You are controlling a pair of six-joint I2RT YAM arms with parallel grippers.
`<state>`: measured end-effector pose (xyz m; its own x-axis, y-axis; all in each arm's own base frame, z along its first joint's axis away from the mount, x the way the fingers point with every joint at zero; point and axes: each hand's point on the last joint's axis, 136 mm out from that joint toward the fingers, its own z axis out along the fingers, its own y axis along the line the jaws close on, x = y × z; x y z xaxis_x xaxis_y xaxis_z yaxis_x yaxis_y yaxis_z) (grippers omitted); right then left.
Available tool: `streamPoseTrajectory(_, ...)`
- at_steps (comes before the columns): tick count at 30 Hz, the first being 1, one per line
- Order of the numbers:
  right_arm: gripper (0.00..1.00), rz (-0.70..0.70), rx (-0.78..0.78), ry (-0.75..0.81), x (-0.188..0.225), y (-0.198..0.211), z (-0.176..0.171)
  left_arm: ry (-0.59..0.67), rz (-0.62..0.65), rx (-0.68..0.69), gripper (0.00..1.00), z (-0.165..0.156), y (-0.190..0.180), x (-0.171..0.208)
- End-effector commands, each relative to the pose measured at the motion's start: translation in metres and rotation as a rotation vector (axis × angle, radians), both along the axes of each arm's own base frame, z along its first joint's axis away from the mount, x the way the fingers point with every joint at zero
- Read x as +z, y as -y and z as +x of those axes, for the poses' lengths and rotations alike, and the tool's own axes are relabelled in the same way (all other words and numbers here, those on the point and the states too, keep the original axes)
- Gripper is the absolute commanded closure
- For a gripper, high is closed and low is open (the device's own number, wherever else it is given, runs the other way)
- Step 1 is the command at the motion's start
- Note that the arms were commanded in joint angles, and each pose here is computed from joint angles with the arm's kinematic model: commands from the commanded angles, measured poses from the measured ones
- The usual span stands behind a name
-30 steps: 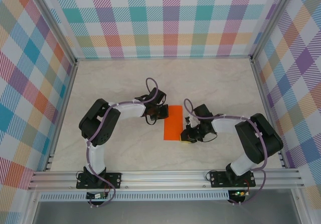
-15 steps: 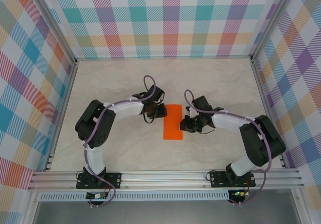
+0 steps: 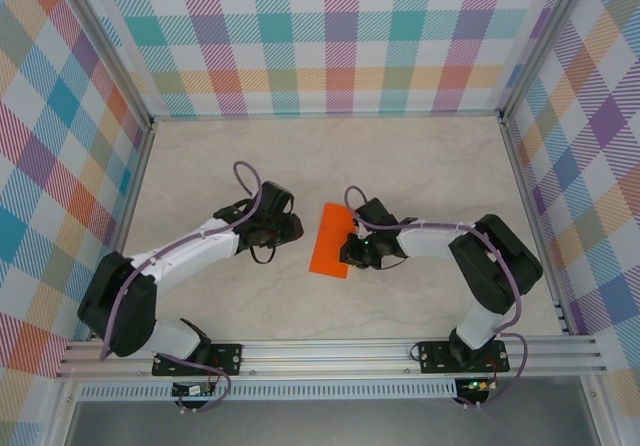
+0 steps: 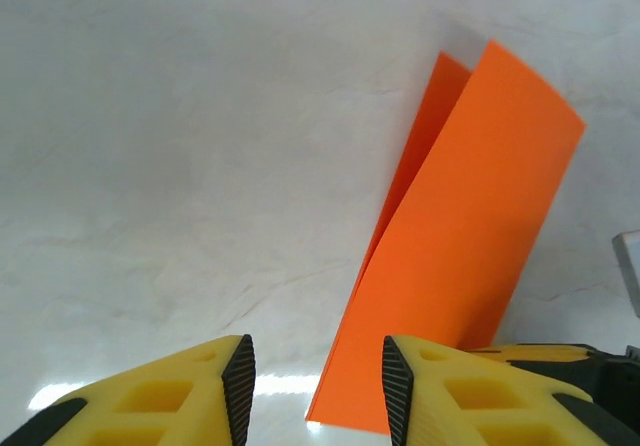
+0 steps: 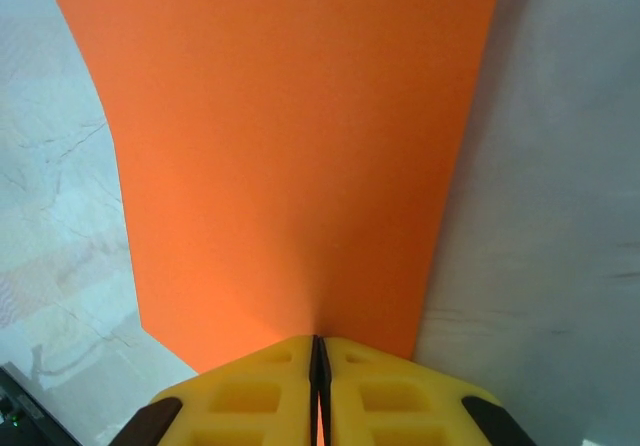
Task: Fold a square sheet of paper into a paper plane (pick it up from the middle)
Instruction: Move the square sheet of paper to the center of the table, then first fold in half a square sheet of paper at the center of the table.
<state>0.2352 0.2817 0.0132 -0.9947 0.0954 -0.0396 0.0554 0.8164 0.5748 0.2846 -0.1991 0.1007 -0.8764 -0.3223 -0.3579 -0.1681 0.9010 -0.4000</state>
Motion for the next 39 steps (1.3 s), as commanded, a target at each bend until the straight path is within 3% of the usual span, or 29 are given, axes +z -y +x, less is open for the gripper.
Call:
streamPoseTrajectory(1,0.88,-0.053,-0.065,-0.089,-0.019,-0.014,-0.021,-0.003,-0.036,0.092,0.60,-0.014,-0.017,0.002)
streamPoseTrajectory(5,0.89,0.018,-0.037,-0.013,0.007,-0.038,-0.005,-0.003,-0.147,0.090,0.65,-0.028,-0.011,-0.002)
streamPoseTrajectory(10,0.91,0.022,0.085,0.132,0.037,-0.036,0.010,0.004,-0.292,0.019,0.84,-0.036,0.018,0.004)
streamPoseTrajectory(17,0.94,0.105,0.137,0.125,0.038,-0.016,0.027,-0.017,-0.359,-0.032,1.00,-0.039,0.055,-0.004)
streamPoseTrajectory(23,0.96,0.172,0.218,0.107,0.031,-0.029,0.035,-0.051,-0.328,-0.072,1.00,-0.042,0.084,-0.022)
streamPoseTrajectory(39,0.96,0.143,0.225,0.070,0.010,-0.026,0.037,-0.115,-0.295,-0.121,1.00,-0.043,0.117,-0.052)
